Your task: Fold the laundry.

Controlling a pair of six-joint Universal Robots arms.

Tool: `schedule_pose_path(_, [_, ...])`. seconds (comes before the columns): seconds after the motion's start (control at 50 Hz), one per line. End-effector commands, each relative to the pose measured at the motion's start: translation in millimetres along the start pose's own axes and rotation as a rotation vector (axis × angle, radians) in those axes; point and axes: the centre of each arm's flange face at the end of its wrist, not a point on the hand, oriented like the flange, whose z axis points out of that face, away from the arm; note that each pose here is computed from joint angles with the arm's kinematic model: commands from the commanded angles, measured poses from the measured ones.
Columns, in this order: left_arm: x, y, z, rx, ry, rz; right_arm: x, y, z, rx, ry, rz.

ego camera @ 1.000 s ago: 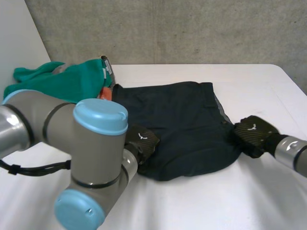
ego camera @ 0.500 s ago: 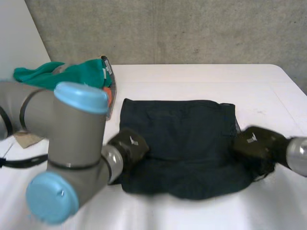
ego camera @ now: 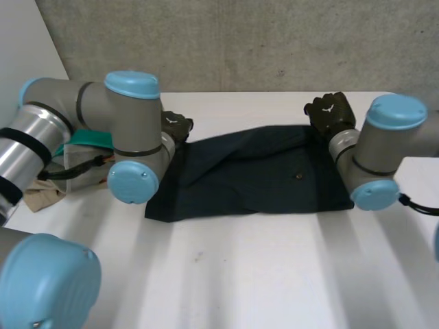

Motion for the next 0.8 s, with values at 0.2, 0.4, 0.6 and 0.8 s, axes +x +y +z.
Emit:
schedule_pose_path(0.2, [-11, -36, -22, 0.079, -0.045, -0.009, 10, -5, 0, -0.012, 0.108, 0.105])
schedule_pose_path(0.4, [41, -19, -11, 0.191, 0.153, 0.117, 8, -7, -29, -0.050, 0.020, 0.113])
schedule_pose_path(0.6, [56, 10, 20, 0.163, 0.113, 0.275, 9, 6, -40, -0.114, 0.002, 0.081])
schedule_pose_path(0.8, [-2, 0, 75, 0.409, -0.214, 0.451, 14, 6, -49, -0.128, 0.008, 0.080])
